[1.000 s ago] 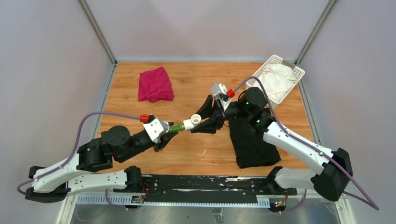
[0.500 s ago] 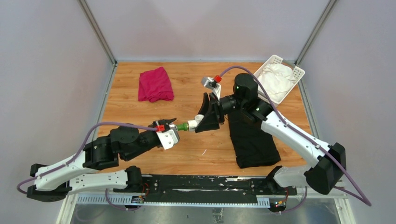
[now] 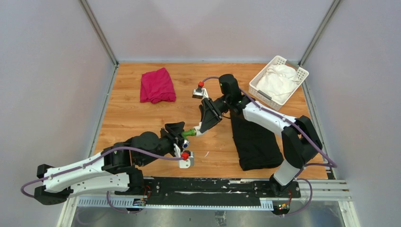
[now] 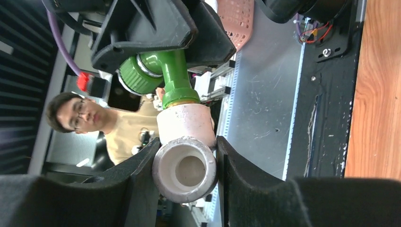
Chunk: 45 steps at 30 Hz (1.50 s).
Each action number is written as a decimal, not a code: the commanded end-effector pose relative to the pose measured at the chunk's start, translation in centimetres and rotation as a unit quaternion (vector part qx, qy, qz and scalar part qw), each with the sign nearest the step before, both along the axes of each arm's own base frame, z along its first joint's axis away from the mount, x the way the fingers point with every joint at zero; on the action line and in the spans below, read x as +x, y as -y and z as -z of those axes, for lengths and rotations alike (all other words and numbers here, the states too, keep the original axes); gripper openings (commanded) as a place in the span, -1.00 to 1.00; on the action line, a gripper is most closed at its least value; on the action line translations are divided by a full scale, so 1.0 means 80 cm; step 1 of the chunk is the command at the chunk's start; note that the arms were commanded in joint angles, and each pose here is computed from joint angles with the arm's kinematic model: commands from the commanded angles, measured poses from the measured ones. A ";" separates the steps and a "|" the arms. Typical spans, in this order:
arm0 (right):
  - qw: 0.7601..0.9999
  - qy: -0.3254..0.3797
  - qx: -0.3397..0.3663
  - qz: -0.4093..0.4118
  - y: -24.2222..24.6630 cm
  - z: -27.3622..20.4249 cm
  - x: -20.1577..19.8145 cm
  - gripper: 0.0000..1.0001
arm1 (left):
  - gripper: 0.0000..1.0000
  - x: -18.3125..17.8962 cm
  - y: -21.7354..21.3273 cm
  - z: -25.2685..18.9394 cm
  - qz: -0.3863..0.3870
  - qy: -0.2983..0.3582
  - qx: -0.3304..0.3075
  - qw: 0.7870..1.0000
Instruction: Install the water faucets
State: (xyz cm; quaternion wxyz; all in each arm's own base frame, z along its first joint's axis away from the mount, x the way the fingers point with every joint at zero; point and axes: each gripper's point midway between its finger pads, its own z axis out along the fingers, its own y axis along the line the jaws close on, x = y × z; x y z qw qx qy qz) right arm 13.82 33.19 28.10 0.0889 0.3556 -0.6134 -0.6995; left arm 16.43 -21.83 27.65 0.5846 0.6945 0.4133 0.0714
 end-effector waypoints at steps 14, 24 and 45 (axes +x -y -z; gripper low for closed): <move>0.987 -0.123 -0.093 0.049 -0.045 0.044 0.022 -1.00 | -1.00 0.033 0.019 0.072 0.055 0.245 0.241 0.937; 0.977 -0.196 -0.053 0.069 -0.051 0.040 0.038 0.47 | -1.00 0.029 0.025 0.053 0.042 0.218 0.167 0.961; 0.965 -0.208 -0.063 0.147 -0.001 0.093 0.054 0.98 | -1.00 0.023 -0.002 -0.019 -0.021 0.164 -0.022 0.986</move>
